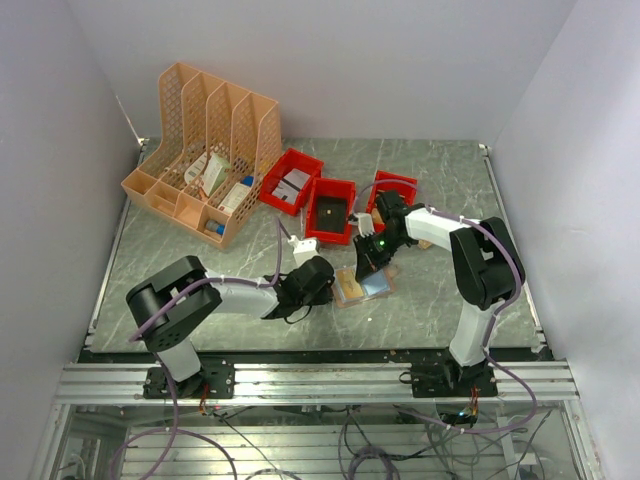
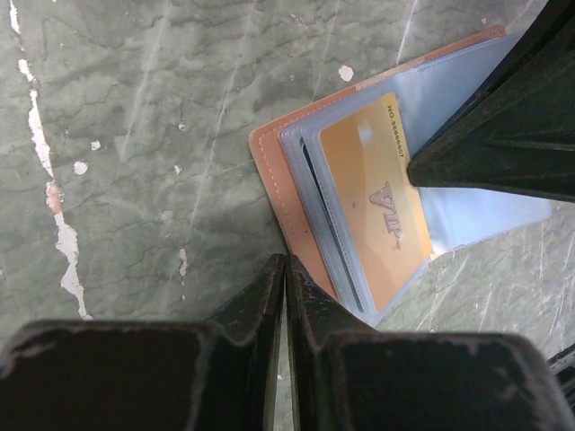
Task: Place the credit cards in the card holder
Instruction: Insert the credit card into the card holder.
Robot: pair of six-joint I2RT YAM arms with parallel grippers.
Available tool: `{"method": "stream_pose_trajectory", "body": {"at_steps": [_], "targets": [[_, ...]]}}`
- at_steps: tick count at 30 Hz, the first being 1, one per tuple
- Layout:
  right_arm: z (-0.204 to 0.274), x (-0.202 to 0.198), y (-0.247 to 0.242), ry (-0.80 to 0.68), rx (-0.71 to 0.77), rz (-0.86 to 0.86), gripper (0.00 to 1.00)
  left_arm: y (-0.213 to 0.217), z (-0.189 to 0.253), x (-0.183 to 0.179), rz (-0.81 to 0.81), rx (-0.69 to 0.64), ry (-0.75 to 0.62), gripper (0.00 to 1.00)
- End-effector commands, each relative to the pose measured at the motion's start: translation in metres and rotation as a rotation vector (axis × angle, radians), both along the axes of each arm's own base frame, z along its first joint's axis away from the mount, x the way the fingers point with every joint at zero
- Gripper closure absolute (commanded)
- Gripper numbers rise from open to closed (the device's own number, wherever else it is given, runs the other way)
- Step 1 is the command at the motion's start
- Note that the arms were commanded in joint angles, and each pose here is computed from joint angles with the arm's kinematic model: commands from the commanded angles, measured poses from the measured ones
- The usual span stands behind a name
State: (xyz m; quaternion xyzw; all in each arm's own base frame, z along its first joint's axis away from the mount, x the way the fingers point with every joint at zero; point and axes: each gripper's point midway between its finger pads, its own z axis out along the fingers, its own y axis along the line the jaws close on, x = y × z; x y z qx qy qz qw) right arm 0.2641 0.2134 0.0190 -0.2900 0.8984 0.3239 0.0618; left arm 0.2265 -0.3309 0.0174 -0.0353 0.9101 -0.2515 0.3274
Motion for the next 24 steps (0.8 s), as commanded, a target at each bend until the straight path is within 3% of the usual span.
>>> {"method": "stream_pose_trajectory", "body": {"at_steps": [1, 6, 11, 24], "targets": [[0.000, -0.003, 0.011, 0.014, 0.043, 0.032, 0.99, -0.007, -0.005, -0.001, -0.038, 0.006, 0.017, 0.83], [0.006, -0.004, 0.014, 0.017, 0.070, 0.045, 0.98, -0.006, -0.007, 0.000, -0.039, 0.009, 0.018, 0.83], [0.026, 0.006, 0.012, -0.074, 0.090, 0.049, 0.96, 0.000, -0.003, -0.001, -0.029, 0.012, 0.011, 0.82], [-0.001, 0.013, -0.009, -0.093, -0.063, -0.002, 0.97, -0.001, -0.003, -0.002, -0.043, 0.005, 0.016, 0.82]]}}
